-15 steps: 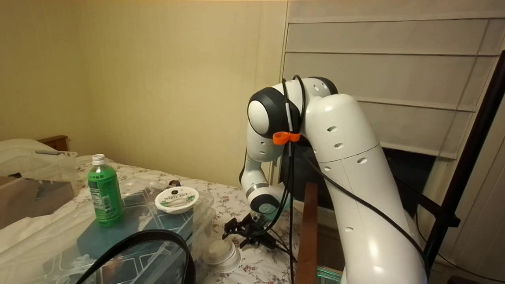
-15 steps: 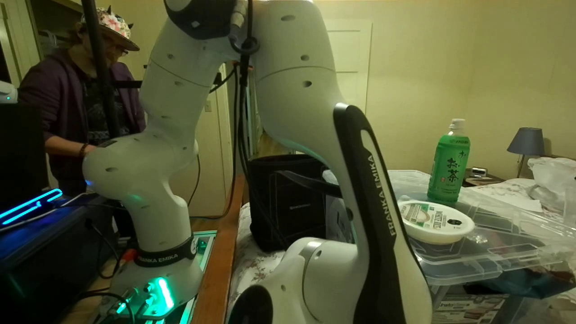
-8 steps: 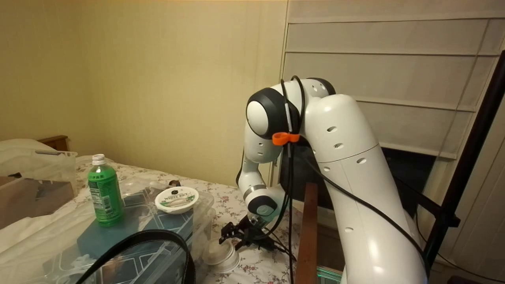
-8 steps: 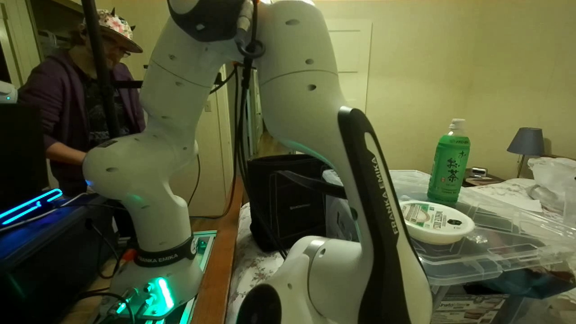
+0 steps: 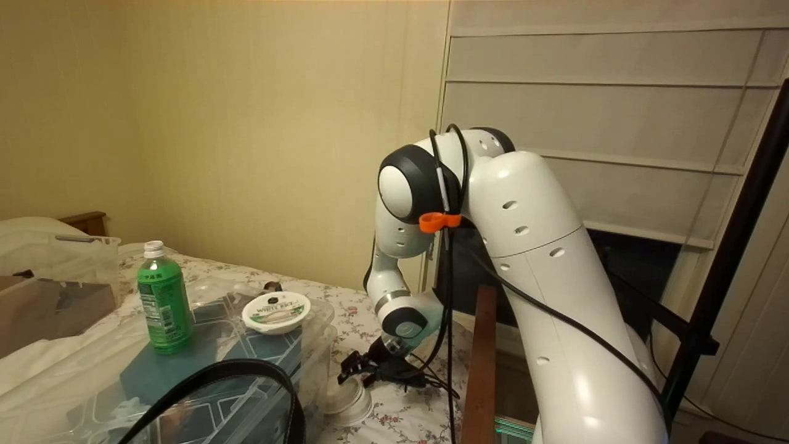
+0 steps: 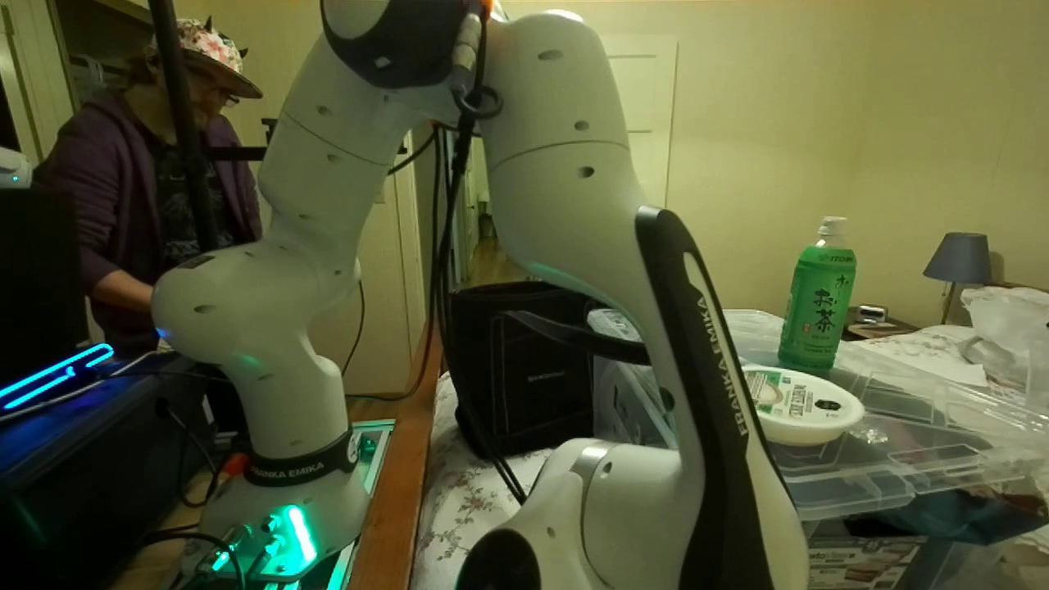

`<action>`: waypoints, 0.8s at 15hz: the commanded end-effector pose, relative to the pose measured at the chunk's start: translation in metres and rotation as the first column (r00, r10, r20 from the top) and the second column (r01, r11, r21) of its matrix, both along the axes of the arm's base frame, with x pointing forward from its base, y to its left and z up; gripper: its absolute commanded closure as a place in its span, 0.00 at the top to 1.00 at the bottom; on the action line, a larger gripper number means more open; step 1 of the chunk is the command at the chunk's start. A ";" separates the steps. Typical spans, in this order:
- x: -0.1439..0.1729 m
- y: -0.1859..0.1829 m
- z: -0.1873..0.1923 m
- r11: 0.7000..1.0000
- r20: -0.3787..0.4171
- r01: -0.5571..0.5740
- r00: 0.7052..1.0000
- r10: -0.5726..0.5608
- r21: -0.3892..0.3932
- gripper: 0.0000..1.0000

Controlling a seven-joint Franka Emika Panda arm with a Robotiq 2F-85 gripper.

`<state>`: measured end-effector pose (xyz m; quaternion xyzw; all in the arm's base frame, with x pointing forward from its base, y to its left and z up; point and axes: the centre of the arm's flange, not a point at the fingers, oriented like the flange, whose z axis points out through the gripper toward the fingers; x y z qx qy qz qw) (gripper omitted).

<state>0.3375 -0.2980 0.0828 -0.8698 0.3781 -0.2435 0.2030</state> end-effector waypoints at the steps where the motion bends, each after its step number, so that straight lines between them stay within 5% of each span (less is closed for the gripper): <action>1: 0.025 -0.007 -0.010 0.996 0.030 -0.076 0.997 0.078 -0.040 0.95; 4: 0.036 -0.011 -0.011 0.993 0.040 -0.103 0.994 0.105 -0.059 0.94; 8: 0.038 -0.012 -0.013 0.990 0.027 -0.126 0.991 0.129 -0.069 0.79; 12: 0.026 -0.009 -0.011 0.991 -0.005 -0.127 0.992 0.127 -0.039 0.40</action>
